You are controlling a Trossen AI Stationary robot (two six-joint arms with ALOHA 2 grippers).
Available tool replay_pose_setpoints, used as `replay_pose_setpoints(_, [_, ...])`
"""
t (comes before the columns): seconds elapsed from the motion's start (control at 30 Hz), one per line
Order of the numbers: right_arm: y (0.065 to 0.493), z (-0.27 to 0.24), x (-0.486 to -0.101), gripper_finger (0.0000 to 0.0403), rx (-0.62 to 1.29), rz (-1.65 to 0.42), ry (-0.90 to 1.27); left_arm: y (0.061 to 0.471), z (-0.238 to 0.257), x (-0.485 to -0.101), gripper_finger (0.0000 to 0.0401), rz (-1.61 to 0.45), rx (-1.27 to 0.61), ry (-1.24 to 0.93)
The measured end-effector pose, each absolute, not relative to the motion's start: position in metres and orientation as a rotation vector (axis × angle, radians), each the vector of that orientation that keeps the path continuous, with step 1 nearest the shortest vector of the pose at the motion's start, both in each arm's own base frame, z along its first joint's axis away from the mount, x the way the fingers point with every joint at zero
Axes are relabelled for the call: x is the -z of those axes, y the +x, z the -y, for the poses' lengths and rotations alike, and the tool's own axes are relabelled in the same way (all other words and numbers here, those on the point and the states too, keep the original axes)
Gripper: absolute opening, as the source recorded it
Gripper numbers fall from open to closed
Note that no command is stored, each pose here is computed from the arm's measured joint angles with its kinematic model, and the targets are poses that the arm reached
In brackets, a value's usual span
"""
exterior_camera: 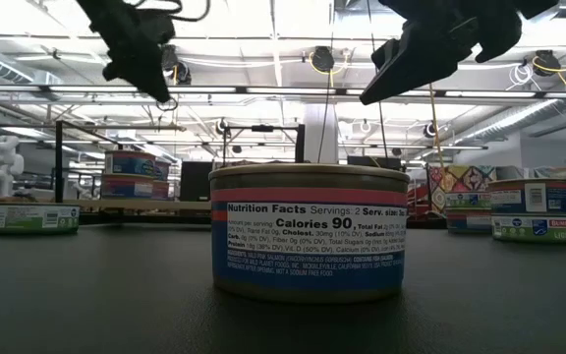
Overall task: Stack canned seafood by type on shelf
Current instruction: Stack the blue tuna can on top of the blue tuna can on the shelf
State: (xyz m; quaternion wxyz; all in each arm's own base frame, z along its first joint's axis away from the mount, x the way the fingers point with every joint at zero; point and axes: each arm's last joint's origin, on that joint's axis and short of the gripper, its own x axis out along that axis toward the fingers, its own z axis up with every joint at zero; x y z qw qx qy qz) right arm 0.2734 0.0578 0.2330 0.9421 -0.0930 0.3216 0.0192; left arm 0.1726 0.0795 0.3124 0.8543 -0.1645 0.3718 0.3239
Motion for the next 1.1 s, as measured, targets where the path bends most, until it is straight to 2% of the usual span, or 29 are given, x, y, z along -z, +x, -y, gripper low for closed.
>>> replay_pose_setpoints(0.13, [0.274,-0.056,-0.233,0.0027,-0.031,-0.657,-0.187,0.199,-0.064,-0.290,0.0034,-0.919,-0.774,-0.219])
replay_pose_setpoints(0.3, [0.274,-0.055,-0.231,0.0027,-0.029,-0.651,-0.184,0.231,-0.062,-0.256,0.0008,-1.068,-0.779,-0.163])
replay_pose_setpoints(0.57, [0.271,-0.055,-0.225,0.0027,-0.030,-0.665,-0.187,0.245,-0.076,-0.214,0.0004,-1.310,-0.826,-0.142])
replay_pose_setpoints(1.1, [0.272,-0.051,-0.226,0.0027,-0.017,-0.666,-0.178,0.233,-0.094,-0.206,0.0004,-1.436,-0.939,-0.095])
